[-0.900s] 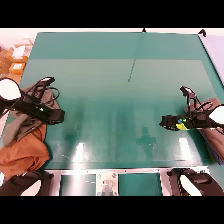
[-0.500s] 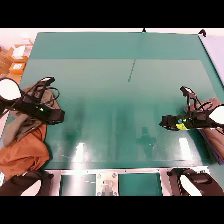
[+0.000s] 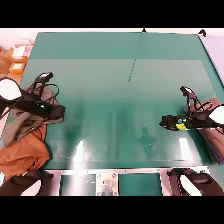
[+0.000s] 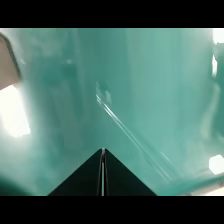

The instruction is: Fold the shirts.

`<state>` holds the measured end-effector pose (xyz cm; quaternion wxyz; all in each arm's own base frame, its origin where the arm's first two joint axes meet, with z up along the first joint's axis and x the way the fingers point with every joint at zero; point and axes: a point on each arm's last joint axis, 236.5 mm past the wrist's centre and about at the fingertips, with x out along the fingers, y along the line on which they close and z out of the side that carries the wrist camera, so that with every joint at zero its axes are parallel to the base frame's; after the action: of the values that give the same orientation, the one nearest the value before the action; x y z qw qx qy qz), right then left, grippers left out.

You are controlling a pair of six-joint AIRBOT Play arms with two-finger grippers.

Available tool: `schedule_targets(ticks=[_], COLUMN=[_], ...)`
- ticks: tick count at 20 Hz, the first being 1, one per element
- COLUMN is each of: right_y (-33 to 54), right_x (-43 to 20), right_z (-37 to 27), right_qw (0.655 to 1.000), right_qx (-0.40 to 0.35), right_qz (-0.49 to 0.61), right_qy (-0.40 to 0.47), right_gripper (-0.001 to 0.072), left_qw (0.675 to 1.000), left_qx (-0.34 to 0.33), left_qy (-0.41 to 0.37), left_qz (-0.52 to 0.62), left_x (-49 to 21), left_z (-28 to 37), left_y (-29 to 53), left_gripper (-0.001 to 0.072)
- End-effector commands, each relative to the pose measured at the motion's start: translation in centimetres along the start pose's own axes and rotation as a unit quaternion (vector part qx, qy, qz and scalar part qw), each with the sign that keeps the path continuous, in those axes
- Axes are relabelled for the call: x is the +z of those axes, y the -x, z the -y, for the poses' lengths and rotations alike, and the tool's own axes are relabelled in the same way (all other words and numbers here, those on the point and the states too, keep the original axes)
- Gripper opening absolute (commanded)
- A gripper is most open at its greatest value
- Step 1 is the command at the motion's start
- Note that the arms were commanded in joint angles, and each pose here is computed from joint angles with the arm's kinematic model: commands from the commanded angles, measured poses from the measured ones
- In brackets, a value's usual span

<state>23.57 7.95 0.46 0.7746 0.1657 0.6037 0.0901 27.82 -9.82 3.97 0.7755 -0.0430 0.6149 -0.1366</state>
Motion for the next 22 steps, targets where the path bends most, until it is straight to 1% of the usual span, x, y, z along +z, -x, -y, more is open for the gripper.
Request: schedule_targets(ticks=[1, 2, 3, 4, 5, 6, 7, 8, 10, 13, 14, 15, 16, 17, 18, 19, 22], right_y=[0.0, 0.0, 0.0, 0.0, 0.0, 0.0, 0.0, 0.0, 0.0, 0.0, 0.0, 0.0, 0.0, 0.0, 0.0, 0.0, 0.0], right_x=[0.0, 0.0, 0.1, 0.2, 0.3, 0.7, 1.0, 1.2, 1.5, 1.5, 1.5, 1.5, 1.5, 1.5, 1.5, 1.5, 1.5], right_z=[0.0, 0.0, 0.0, 0.0, 0.0, 0.0, 0.0, 0.0, 0.0, 0.0, 0.0, 0.0, 0.0, 0.0, 0.0, 0.0, 0.0], right_qw=[1.0, 1.0, 1.0, 1.0, 1.0, 1.0, 1.0, 1.0, 1.0, 1.0, 1.0, 1.0, 1.0, 1.0, 1.0, 1.0, 1.0], right_qx=[0.0, 0.0, 0.0, 0.0, 0.0, 0.001, 0.001, 0.001, 0.001, 0.001, 0.001, 0.001, 0.001, 0.001, 0.001, 0.001, 0.001], right_qz=[0.001, 0.001, 0.002, 0.004, 0.008, 0.014, 0.02, 0.025, 0.03, 0.03, 0.03, 0.03, 0.03, 0.03, 0.03, 0.03, 0.031], right_qy=[0.0, 0.0, 0.0, 0.0, 0.0, 0.0, 0.0, 0.0, 0.0, 0.0, 0.0, 0.0, 0.0, 0.0, 0.0, 0.0, 0.0], right_gripper=[0.0018, 0.0019, 0.0019, 0.002, 0.0023, 0.0074, 0.0168, 0.0189, 0.0196, 0.0196, 0.0196, 0.0196, 0.0196, 0.0196, 0.0195, 0.0195, 0.0193], left_qw=[0.981, 0.967, 0.953, 0.945, 0.941, 0.939, 0.94, 0.943, 0.959, 0.984, 0.986, 0.987, 0.987, 0.987, 0.987, 0.987, 0.988], left_qx=[0.169, 0.227, 0.265, 0.281, 0.287, 0.29, 0.288, 0.28, 0.235, 0.119, 0.094, 0.084, 0.085, 0.09, 0.103, 0.117, 0.12], left_qy=[-0.028, -0.025, -0.011, 0.007, 0.034, 0.062, 0.094, 0.116, 0.141, 0.133, 0.134, 0.135, 0.134, 0.131, 0.121, 0.107, 0.094], left_qz=[0.087, 0.114, 0.143, 0.167, 0.179, 0.174, 0.157, 0.133, 0.078, 0.026, 0.024, 0.019, 0.009, -0.001, -0.011, -0.013, -0.001], left_x=[4.4, 5.7, 6.9, 7.6, 7.9, 7.6, 6.9, 6.0, 4.6, 4.4, 4.6, 4.6, 4.2, 3.8, 3.4, 3.3, 5.2], left_z=[-7.8, -10.8, -13.4, -15.5, -17.6, -19.8, -21.9, -23.3, -23.9, -20.2, -19.4, -19.3, -19.5, -19.9, -20.6, -21.2, -21.1], left_y=[2.6, 4.1, 5.5, 6.6, 6.9, 6.5, 5.3, 3.7, -0.7, -6.8, -8.0, -8.9, -9.5, -10.0, -10.2, -10.0, -7.8], left_gripper=[0.0093, 0.0552, 0.0699, 0.0717, 0.0717, 0.0717, 0.0717, 0.0718, 0.0718, 0.0718, 0.0717, 0.0716, 0.0709, 0.0526, 0.0214, 0.0034, 0.0026])
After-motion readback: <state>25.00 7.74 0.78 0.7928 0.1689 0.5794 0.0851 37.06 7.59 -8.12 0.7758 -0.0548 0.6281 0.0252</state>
